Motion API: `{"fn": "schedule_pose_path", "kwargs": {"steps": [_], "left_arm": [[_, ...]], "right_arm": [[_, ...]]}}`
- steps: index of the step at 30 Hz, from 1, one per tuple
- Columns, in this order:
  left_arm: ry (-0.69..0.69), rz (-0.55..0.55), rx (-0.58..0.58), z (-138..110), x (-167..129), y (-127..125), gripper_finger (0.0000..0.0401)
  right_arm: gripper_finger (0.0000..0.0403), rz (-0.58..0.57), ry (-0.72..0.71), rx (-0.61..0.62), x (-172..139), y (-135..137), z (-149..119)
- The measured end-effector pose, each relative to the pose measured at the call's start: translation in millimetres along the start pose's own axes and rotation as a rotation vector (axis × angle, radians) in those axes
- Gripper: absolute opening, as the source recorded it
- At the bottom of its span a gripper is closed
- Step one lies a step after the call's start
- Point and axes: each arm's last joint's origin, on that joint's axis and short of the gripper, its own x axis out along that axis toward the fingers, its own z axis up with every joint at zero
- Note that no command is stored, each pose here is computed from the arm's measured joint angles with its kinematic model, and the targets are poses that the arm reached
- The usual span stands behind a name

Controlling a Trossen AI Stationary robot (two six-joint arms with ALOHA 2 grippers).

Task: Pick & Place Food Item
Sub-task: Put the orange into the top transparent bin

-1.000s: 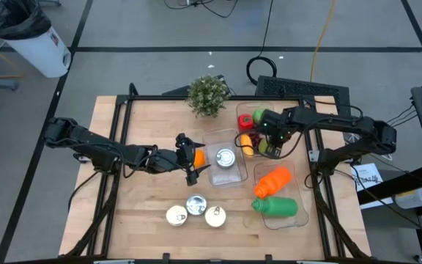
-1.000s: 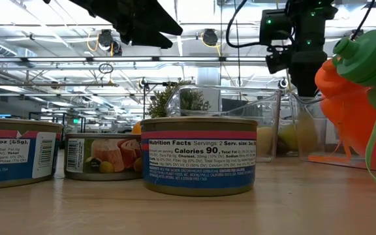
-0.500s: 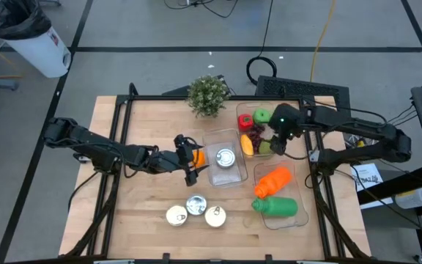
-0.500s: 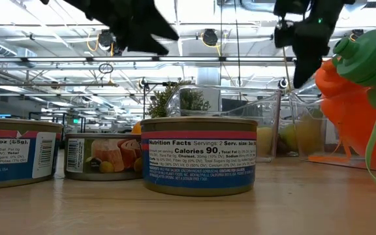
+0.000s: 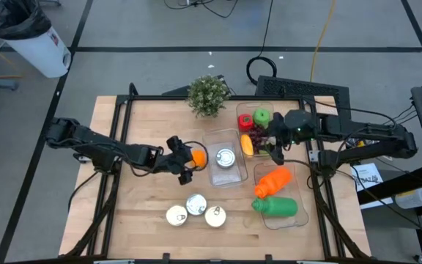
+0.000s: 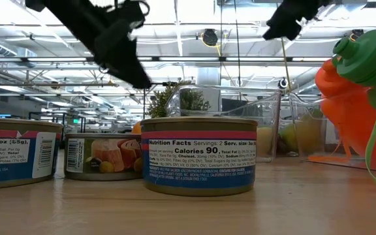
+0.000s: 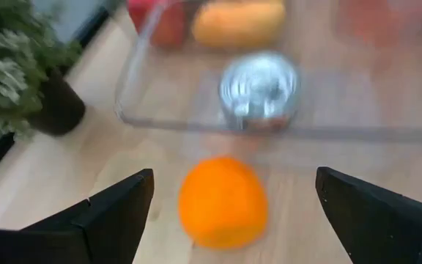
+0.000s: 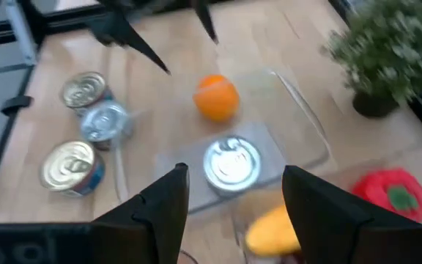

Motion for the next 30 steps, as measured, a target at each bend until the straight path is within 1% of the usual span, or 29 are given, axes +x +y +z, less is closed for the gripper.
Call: {"fn": "schedule_pose_path", "kwargs": {"steps": [2,6,9,13,16,19,23,26,30], "left_arm": [[0.05,0.016,0.027,-5,9,3,0.038],[0.107,0.068,0.022,-12,31,9,0.0371],[0.142,0.073,0.013,-16,43,13,0.0366],[0.181,0.028,-0.001,-19,54,19,0.0367],[0.194,-0.037,-0.027,-19,60,21,0.0372],[0.206,-0.075,-0.027,-21,67,22,0.0376],[0.229,-0.06,-0.045,-25,77,25,0.0378],[0.218,-0.051,-0.053,-26,85,24,0.0375],[0.213,-0.05,-0.034,-28,89,23,0.0367]], "right_arm": [[0.0208,0.022,-0.013,-0.028,1,5,1],[0.0208,0.058,-0.044,-0.07,6,13,2],[0.0208,0.067,-0.038,-0.094,11,15,-3],[0.0208,0.065,-0.036,-0.098,19,14,-11],[0.0208,0.064,-0.023,-0.107,23,13,-17],[0.0208,0.065,-0.034,-0.109,28,12,-21],[0.0208,0.067,-0.055,-0.11,35,11,-27],[0.0208,0.071,-0.092,-0.114,39,11,-29],[0.0204,0.079,-0.132,-0.116,45,11,-35]]}}
